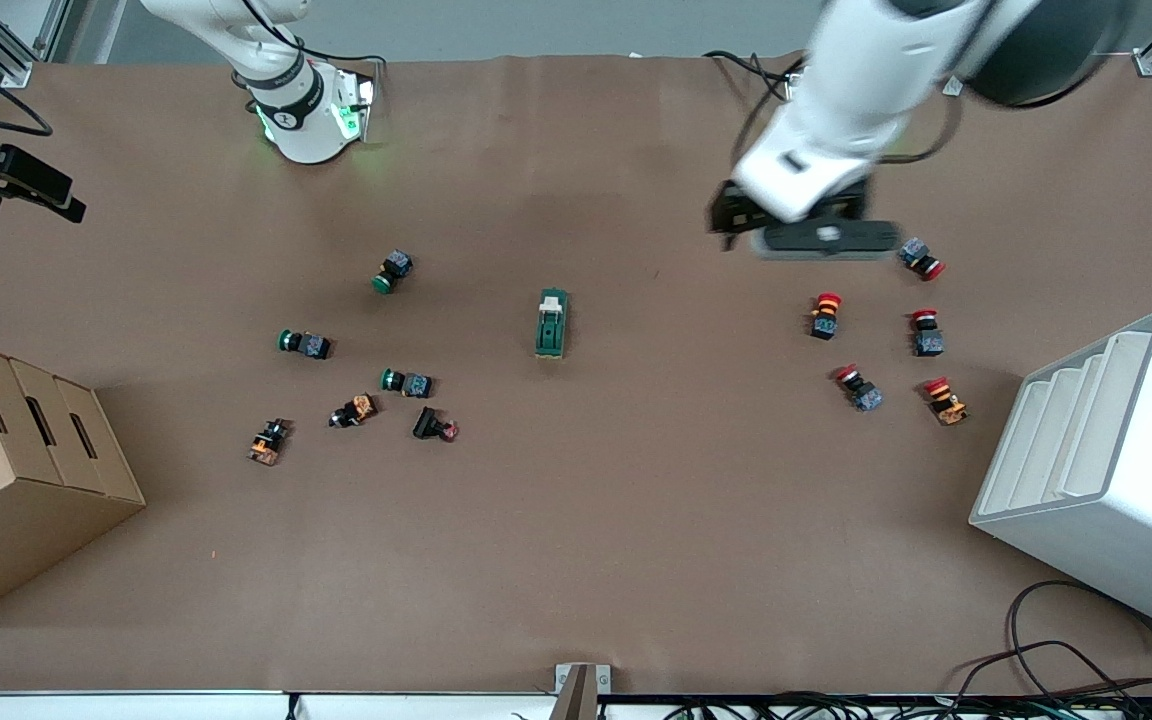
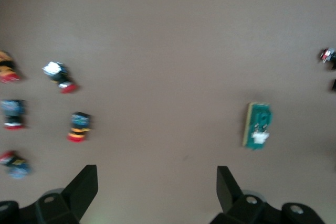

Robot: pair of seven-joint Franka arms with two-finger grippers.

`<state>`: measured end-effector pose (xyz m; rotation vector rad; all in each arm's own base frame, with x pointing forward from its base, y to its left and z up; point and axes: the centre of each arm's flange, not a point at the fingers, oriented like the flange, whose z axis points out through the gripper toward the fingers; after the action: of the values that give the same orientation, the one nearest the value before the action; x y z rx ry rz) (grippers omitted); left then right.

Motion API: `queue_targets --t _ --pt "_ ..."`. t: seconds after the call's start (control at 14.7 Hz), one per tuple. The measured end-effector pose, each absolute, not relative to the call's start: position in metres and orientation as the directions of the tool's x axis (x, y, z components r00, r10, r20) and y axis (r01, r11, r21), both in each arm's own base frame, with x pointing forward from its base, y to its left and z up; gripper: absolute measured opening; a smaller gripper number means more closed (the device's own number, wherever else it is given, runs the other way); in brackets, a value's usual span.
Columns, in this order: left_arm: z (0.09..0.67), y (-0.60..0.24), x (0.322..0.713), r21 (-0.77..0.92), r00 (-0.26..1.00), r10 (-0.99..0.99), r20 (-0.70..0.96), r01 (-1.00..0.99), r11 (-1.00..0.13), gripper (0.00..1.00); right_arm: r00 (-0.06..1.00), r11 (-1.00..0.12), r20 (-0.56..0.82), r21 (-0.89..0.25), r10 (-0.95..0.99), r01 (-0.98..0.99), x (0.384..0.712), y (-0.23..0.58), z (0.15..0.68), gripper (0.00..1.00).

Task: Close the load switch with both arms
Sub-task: 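Move the left gripper over the green switch and lower onto its base, then hold the switch with the left gripper while the right gripper reaches the handle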

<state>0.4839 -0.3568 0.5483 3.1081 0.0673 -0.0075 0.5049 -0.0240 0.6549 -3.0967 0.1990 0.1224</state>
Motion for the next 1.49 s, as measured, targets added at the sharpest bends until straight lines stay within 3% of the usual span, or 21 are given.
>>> queue_targets --t 0.34,0.75,1.15,1.49 --pt "0.433 -0.476 0.427 -0.034 0.992 0.104 0.078 0.107 -0.994 1.00 0.990 -0.991 -0.069 -0.032 -0.126 -0.128 0.505 -0.024 0.660 1.00" --pt "0.305 -0.566 0.352 -0.068 0.944 0.138 0.299 0.165 -0.984 1.00 0.987 -0.991 -0.096 -0.030 -0.129 -0.133 0.514 -0.026 0.645 1.00" --pt "0.194 -0.604 0.277 -0.028 0.837 0.102 0.538 0.139 -0.990 1.00 0.967 -0.990 -0.214 -0.016 -0.136 -0.143 0.565 -0.031 0.554 1.00" --pt "0.144 -0.592 0.255 -0.062 0.766 -0.038 0.641 0.003 -0.998 1.00 0.953 -0.982 -0.251 -0.029 -0.172 -0.185 0.586 0.020 0.516 1.00"
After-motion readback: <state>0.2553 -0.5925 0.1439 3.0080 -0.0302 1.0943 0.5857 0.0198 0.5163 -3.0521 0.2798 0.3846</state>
